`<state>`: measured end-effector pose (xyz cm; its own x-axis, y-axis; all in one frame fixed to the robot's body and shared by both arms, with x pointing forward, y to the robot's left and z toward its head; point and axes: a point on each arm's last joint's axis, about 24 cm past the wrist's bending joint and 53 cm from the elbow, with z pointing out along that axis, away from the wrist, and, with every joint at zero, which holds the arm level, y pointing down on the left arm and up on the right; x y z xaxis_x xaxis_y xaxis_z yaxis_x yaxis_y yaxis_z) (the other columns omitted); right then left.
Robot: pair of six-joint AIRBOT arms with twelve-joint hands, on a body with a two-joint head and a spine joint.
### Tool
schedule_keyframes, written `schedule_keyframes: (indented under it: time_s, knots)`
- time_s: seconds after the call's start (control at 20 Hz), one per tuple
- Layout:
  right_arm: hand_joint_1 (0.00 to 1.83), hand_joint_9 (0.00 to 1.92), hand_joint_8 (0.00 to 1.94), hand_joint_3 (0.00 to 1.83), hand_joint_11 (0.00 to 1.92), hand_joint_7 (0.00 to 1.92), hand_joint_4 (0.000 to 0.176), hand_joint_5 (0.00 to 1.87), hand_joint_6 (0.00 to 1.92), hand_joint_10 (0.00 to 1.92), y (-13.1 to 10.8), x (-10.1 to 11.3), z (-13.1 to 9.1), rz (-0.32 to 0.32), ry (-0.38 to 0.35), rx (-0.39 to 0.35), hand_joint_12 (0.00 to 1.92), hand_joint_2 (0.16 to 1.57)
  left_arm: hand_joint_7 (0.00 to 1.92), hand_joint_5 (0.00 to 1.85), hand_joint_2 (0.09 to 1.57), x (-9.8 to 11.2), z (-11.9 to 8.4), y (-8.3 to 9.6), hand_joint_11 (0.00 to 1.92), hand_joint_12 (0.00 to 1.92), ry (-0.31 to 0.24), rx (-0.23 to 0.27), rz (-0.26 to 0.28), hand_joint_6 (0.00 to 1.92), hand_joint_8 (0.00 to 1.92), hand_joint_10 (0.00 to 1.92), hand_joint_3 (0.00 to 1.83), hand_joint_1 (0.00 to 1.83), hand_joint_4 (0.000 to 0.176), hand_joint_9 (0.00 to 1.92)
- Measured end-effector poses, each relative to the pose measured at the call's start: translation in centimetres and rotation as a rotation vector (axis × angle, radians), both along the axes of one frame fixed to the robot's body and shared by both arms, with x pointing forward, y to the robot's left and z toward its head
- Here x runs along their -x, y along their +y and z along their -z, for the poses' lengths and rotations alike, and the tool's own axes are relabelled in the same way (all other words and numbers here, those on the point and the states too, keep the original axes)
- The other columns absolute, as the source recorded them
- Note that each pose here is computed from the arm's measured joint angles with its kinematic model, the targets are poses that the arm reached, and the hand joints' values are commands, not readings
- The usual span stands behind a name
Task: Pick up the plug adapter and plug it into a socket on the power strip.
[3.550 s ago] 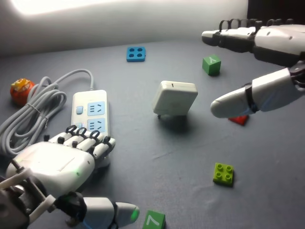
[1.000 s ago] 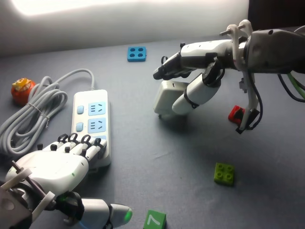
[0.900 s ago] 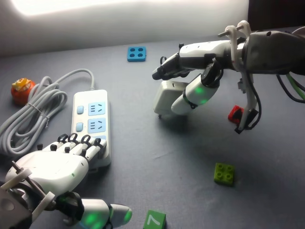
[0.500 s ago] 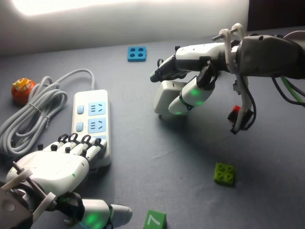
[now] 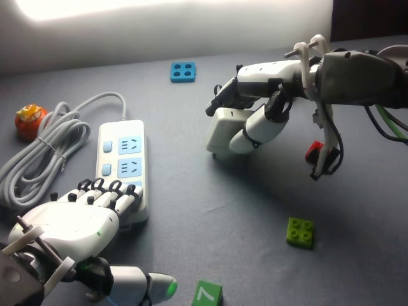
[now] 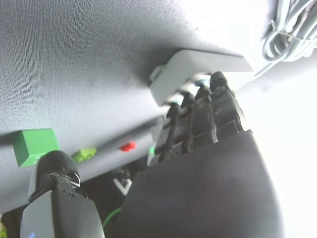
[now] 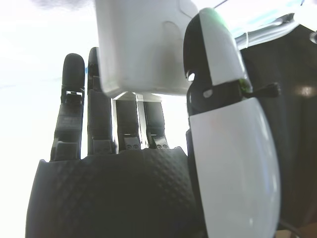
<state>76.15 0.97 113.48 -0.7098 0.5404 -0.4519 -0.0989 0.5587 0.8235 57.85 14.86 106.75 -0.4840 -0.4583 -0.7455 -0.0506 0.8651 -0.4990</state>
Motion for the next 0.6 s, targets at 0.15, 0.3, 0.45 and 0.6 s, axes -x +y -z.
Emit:
schedule_keyframes:
  time_s: [0.15, 0.3, 0.45, 0.6]
  knots:
    - [1.13, 0.5, 0.01, 0.0, 0.0, 0.55, 0.0, 0.52, 0.01, 0.03, 0.39, 0.14, 0.05, -0.006, 0.002, -0.001, 1.17, 1.05, 0.0, 0.0, 0.95, 0.0, 0.0, 0.0, 0.0, 0.0, 0.0, 0.0, 0.0, 0.0, 0.0, 0.0, 0.0, 0.21, 0.0, 0.0]
    - [1.2, 0.49, 0.0, 0.0, 0.0, 0.53, 0.0, 0.51, 0.01, 0.02, 0.39, 0.14, 0.05, -0.006, 0.002, -0.001, 1.17, 1.05, 0.0, 0.0, 0.95, 0.0, 0.0, 0.0, 0.0, 0.0, 0.0, 0.0, 0.0, 0.0, 0.0, 0.0, 0.0, 0.26, 0.0, 0.0]
    - [1.24, 0.49, 0.0, 0.0, 0.0, 0.52, 0.0, 0.5, 0.0, 0.01, 0.43, 0.16, 0.08, -0.007, 0.002, -0.001, 1.16, 1.05, 0.0, 0.0, 0.95, 0.01, 0.01, -0.02, 0.0, 0.0, 0.0, 0.0, 0.0, 0.0, 0.0, 0.0, 0.0, 0.26, 0.0, 0.0]
    - [1.23, 0.55, 0.02, 0.01, 0.04, 0.58, 0.0, 0.55, 0.02, 0.04, 0.7, 0.47, 0.93, -0.012, 0.011, 0.006, 1.2, 1.07, 0.0, 0.0, 0.95, -0.03, 0.0, 0.03, 0.0, 0.0, 0.0, 0.0, -0.001, 0.0, 0.0, 0.0, 0.0, 0.24, 0.0, 0.0]
